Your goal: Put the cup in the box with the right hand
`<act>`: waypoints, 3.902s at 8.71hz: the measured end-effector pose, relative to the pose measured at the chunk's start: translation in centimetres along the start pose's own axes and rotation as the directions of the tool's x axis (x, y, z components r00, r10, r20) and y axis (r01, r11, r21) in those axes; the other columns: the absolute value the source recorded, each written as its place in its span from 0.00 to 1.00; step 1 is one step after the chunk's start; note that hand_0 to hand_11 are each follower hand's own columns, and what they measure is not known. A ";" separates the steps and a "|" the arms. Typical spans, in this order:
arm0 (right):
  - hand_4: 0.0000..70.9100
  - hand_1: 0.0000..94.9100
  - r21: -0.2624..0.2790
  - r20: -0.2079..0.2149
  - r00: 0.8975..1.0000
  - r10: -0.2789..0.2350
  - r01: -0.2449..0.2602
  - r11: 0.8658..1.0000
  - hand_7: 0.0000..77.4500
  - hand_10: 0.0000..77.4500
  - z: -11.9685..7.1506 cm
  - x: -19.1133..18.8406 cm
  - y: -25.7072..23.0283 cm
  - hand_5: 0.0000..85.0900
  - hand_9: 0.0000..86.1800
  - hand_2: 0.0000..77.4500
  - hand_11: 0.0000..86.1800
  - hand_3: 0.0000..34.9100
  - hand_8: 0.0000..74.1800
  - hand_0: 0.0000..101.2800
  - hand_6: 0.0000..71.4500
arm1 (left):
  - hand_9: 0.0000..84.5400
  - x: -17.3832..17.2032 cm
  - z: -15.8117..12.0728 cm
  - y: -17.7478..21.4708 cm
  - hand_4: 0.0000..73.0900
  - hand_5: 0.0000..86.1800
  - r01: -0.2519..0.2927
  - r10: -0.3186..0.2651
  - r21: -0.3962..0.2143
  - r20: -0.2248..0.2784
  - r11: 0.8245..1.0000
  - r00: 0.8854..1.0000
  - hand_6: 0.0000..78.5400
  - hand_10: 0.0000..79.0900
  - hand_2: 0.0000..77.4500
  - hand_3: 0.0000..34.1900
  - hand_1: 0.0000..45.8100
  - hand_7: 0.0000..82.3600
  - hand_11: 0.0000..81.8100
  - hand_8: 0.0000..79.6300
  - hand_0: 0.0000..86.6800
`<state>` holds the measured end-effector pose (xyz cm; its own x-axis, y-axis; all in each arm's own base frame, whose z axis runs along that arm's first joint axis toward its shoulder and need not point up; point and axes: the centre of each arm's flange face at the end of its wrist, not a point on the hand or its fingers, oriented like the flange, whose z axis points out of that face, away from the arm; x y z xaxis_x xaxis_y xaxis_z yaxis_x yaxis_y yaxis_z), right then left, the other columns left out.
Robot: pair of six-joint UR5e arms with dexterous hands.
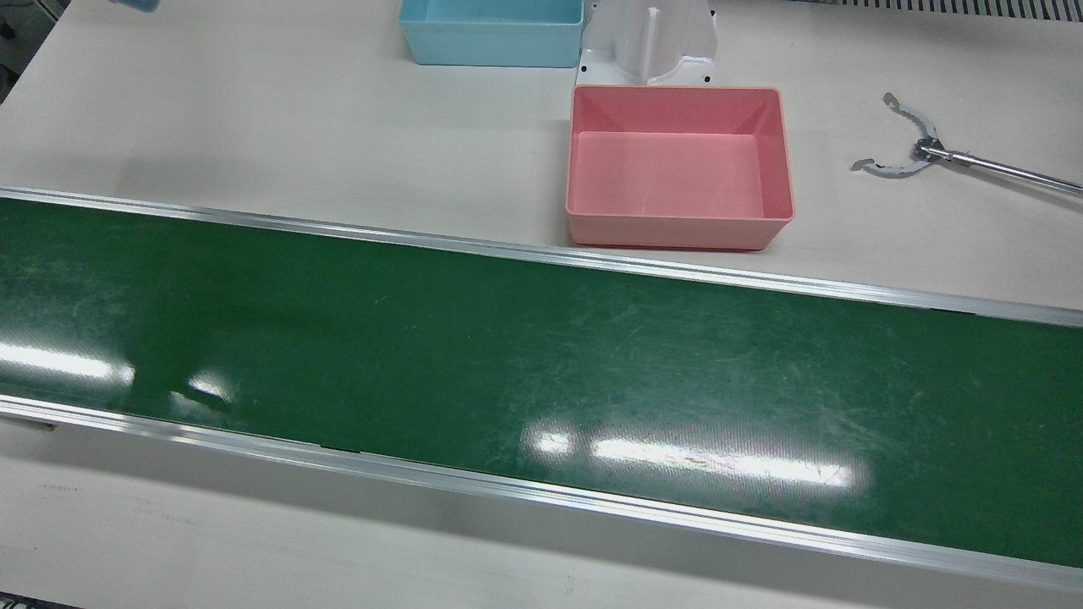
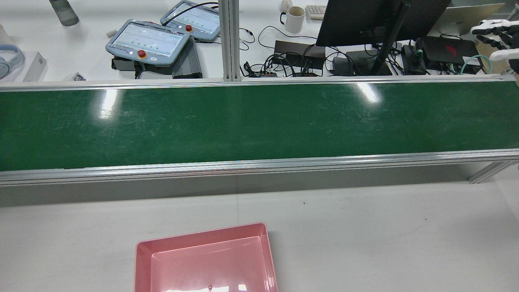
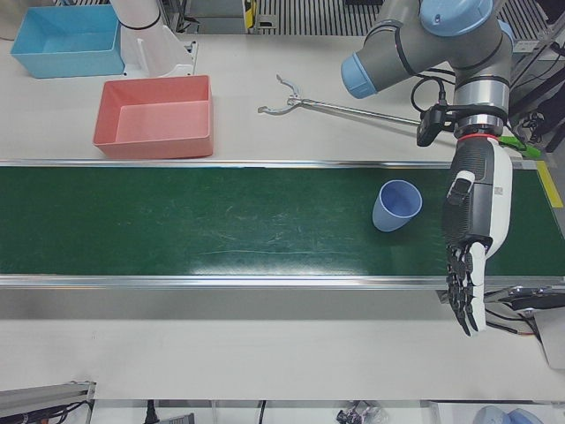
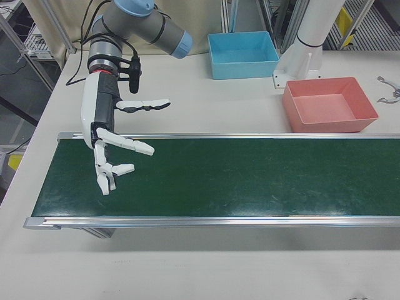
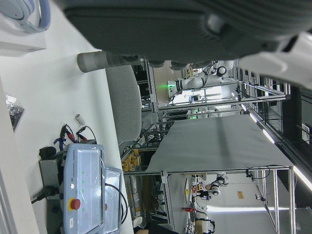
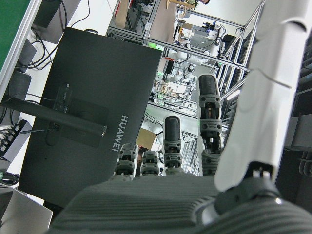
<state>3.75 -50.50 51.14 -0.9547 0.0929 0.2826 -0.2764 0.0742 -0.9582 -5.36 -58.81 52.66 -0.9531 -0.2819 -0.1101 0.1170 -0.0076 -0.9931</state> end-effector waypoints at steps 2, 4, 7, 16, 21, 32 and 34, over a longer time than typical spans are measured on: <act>0.59 0.13 0.000 -0.001 1.000 0.001 -0.001 1.000 0.65 0.11 0.0 0.0 0.0 0.06 0.15 0.01 0.16 0.00 0.04 0.57 0.16 | 0.00 0.0 0.0 0.0 0.00 0.00 0.000 0.000 0.000 0.000 1.000 1.000 0.00 0.00 0.01 0.00 0.01 0.00 0.00 0.00 0.00; 0.59 0.13 0.000 -0.001 1.000 0.001 -0.001 1.000 0.65 0.11 0.0 0.0 0.0 0.06 0.15 0.01 0.16 0.00 0.04 0.57 0.16 | 0.00 0.0 0.0 0.0 0.00 0.00 0.000 0.000 0.000 0.000 1.000 1.000 0.00 0.00 0.01 0.00 0.01 0.00 0.00 0.00 0.00; 0.59 0.13 0.000 -0.002 1.000 0.000 0.000 1.000 0.65 0.11 0.0 0.0 0.0 0.06 0.15 0.01 0.16 0.00 0.04 0.57 0.16 | 0.00 0.0 0.0 0.0 0.00 0.00 -0.001 0.001 0.000 0.000 1.000 1.000 0.00 0.00 0.01 0.00 0.01 0.00 0.00 0.00 0.00; 0.60 0.13 0.001 -0.002 1.000 0.000 0.000 1.000 0.67 0.11 0.0 0.0 -0.1 0.06 0.16 0.01 0.16 0.00 0.04 0.56 0.18 | 0.00 0.0 0.0 0.0 0.00 0.00 -0.001 0.001 0.000 0.000 1.000 1.000 0.00 0.00 0.01 0.00 0.01 0.00 0.00 0.00 0.00; 0.60 0.13 0.001 -0.002 1.000 -0.001 0.001 1.000 0.67 0.11 0.0 0.0 -0.1 0.06 0.16 0.01 0.16 0.00 0.04 0.56 0.18 | 0.00 0.0 0.0 0.0 0.00 0.00 -0.001 0.001 0.000 0.000 1.000 1.000 0.00 0.00 0.01 0.00 0.01 0.00 0.00 0.00 0.00; 0.60 0.13 0.001 -0.002 1.000 0.000 0.000 1.000 0.68 0.11 0.0 0.0 -0.1 0.06 0.16 0.01 0.16 0.00 0.04 0.56 0.18 | 0.00 0.0 0.0 0.0 0.00 0.00 0.000 0.000 0.000 0.000 1.000 1.000 0.00 0.00 0.01 0.00 0.01 0.00 0.00 0.00 0.00; 0.60 0.13 0.001 -0.002 1.000 0.000 0.000 1.000 0.68 0.11 0.0 0.0 -0.1 0.06 0.16 0.01 0.16 0.00 0.05 0.56 0.18 | 0.00 0.0 0.0 0.0 0.00 0.00 0.000 0.000 0.000 0.000 1.000 1.000 0.00 0.00 0.01 0.00 0.01 0.00 0.00 0.00 0.00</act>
<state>3.74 -50.51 51.20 -0.9544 0.0948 0.2832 -0.2770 0.0733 -0.9581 -5.35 -58.81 52.66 -0.9530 -0.2821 -0.1104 0.1173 -0.0075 -0.9931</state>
